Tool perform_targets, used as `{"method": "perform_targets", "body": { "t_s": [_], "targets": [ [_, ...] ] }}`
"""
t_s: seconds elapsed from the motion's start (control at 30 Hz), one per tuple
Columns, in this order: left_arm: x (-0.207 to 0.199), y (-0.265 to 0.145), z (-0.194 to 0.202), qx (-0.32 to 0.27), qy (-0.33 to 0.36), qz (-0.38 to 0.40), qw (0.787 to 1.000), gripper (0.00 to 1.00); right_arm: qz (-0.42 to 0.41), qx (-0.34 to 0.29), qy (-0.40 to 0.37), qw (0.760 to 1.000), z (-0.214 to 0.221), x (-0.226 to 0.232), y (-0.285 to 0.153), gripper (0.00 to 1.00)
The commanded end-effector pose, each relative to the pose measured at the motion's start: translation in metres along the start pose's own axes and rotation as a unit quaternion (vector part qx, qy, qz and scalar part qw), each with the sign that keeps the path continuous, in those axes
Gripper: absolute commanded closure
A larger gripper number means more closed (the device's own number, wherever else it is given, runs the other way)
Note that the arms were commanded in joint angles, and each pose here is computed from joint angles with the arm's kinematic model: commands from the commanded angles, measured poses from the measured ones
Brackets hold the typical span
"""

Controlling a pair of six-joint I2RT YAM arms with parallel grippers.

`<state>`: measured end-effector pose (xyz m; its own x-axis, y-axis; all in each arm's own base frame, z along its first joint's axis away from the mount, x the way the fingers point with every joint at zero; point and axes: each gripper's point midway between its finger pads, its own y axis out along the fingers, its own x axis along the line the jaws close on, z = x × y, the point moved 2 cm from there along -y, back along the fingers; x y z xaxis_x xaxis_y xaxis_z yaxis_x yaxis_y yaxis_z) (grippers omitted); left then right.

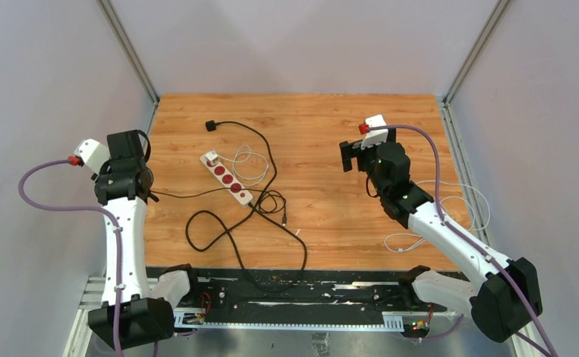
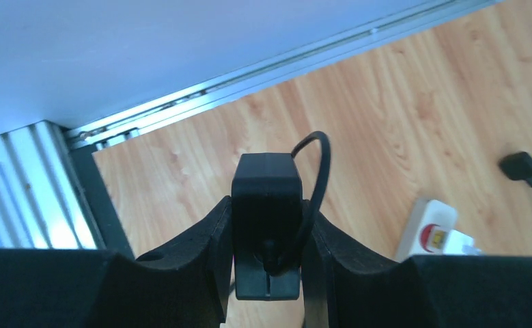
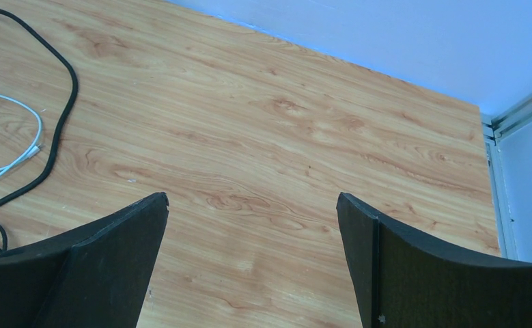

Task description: Insert the plug

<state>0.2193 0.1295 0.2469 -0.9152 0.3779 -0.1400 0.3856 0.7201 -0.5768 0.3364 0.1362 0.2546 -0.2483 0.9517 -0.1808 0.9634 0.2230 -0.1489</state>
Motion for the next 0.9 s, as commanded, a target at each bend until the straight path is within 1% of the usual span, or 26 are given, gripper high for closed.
{"method": "perform_targets", "body": {
  "t_s": [0.0, 0.07, 0.13, 0.2, 0.27, 0.4, 0.57, 0.7, 0.77, 0.87],
  "targets": [
    [-0.031, -0.001, 0.005, 0.034, -0.021, 0.072, 0.997, 1.0, 0.026, 0.008, 0.005, 1.0, 0.008, -0.013, 0.001, 0.0],
    [-0.068, -0.002, 0.027, 0.091, -0.012, 0.172, 0.981, 1.0, 0.029, 0.009, 0.004, 1.0, 0.009, -0.015, 0.002, 0.0],
    [-0.104, -0.002, 0.049, 0.138, -0.018, 0.265, 0.954, 1.0, 0.03, 0.011, 0.002, 0.999, 0.01, -0.016, 0.002, 0.0],
    [-0.127, -0.001, 0.07, 0.175, -0.027, 0.317, 0.932, 1.0, 0.03, 0.013, 0.001, 0.999, 0.011, -0.017, 0.003, 0.0],
    [-0.142, 0.002, 0.086, 0.194, -0.023, 0.332, 0.923, 1.0, 0.027, 0.018, 0.0, 0.999, 0.013, -0.016, 0.005, 0.0],
    [-0.166, 0.006, 0.104, 0.192, 0.009, 0.326, 0.926, 1.0, 0.024, 0.029, -0.005, 0.999, 0.018, -0.015, 0.008, 0.0],
    [-0.191, 0.011, 0.126, 0.207, 0.019, 0.332, 0.92, 1.0, 0.028, 0.041, -0.011, 0.999, 0.025, -0.016, 0.01, 0.0],
    [-0.199, 0.02, 0.133, 0.201, 0.059, 0.291, 0.934, 1.0, 0.032, 0.053, -0.018, 0.998, 0.031, -0.017, 0.013, 0.0],
    [-0.205, 0.015, 0.139, 0.192, 0.084, 0.277, 0.938, 1.0, 0.032, 0.056, -0.02, 0.998, 0.033, -0.017, 0.014, 0.0],
    [-0.209, 0.017, 0.139, 0.178, 0.097, 0.253, 0.946, 1.0, 0.031, 0.057, -0.024, 0.998, 0.034, -0.017, 0.014, 0.0]
  ]
}}
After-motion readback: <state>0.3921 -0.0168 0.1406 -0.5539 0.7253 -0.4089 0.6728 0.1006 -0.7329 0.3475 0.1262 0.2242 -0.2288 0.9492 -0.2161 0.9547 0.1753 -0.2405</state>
